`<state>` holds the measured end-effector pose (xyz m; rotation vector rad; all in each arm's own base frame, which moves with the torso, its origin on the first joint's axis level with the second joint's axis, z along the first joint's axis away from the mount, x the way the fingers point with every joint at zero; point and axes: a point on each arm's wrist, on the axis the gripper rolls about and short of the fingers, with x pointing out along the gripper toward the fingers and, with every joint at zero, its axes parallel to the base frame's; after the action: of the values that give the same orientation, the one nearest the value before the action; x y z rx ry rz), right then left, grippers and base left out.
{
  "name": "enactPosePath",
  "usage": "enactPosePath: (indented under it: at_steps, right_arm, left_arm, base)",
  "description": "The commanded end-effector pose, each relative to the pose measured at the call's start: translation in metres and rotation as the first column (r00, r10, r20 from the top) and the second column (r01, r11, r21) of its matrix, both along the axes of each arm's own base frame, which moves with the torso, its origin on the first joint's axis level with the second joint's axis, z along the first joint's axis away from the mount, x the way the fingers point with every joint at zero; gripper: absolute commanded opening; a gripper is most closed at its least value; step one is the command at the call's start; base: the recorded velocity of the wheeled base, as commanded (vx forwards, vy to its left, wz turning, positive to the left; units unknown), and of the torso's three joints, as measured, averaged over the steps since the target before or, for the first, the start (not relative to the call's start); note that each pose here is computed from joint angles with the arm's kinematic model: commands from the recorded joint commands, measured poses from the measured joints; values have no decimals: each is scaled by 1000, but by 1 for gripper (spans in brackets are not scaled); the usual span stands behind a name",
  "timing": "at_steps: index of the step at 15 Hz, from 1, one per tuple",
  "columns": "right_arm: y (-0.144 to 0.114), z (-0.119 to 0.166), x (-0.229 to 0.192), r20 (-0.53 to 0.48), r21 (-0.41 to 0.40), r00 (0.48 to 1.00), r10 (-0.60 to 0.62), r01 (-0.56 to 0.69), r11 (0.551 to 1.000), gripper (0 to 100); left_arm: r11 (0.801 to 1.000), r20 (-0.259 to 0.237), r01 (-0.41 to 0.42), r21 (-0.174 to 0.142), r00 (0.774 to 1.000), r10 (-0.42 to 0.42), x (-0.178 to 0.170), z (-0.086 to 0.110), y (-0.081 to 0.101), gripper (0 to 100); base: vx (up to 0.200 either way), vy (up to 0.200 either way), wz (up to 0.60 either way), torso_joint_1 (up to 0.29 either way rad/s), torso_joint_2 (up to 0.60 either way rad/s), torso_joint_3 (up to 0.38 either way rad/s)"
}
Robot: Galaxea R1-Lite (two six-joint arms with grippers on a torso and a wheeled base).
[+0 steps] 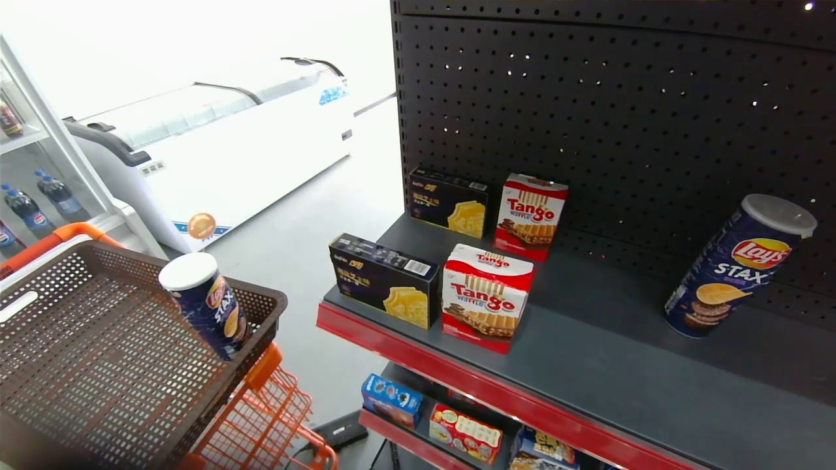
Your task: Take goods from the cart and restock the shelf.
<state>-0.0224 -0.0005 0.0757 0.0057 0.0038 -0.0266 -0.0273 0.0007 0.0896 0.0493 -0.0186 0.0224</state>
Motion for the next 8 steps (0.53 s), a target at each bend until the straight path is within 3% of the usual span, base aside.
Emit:
enactPosePath:
  at_steps: [1, 2, 3, 4, 5, 7, 8]
  right_arm:
    - [0, 0, 0, -1, 0, 1000, 1, -1, 1000, 100]
    - [0, 0, 0, -1, -1, 1000, 1, -1, 1000, 100]
    - [0, 0, 0, -1, 0, 1000, -1, 1, 1000, 100]
    - [0, 0, 0, -1, 0, 1000, 1, -1, 1000, 100]
    - [0, 0, 0, -1, 0, 1000, -1, 1, 1000, 100]
    - [0, 0, 0, -1, 0, 1000, -1, 1, 1000, 100]
    - [0, 0, 0, -1, 0, 1000, 1, -1, 1000, 100]
  left_arm:
    - [999, -96, -14, -31, 995, 11, 13, 55, 1, 100]
    - [999, -175, -17, -50, 985, 8, 32, 73, 0, 100]
    - [998, -200, -19, -60, 980, 6, 45, 85, 0, 100]
    - [998, -202, -11, -61, 979, -1, 51, 90, 0, 100]
    - [997, -234, 28, -72, 971, -44, 70, 96, -3, 100]
    - [998, -260, 9, -65, 965, -26, 84, 96, -3, 100]
    - [998, -302, -3, -57, 953, -14, 94, 91, -3, 100]
  base:
    - [0, 0, 0, 0, 0, 0]
    - [0, 0, 0, 0, 0, 0]
    - [0, 0, 0, 0, 0, 0]
    - [0, 0, 0, 0, 0, 0]
    - [0, 0, 0, 0, 0, 0]
    - [0, 0, 0, 0, 0, 0]
    - [0, 0, 0, 0, 0, 0]
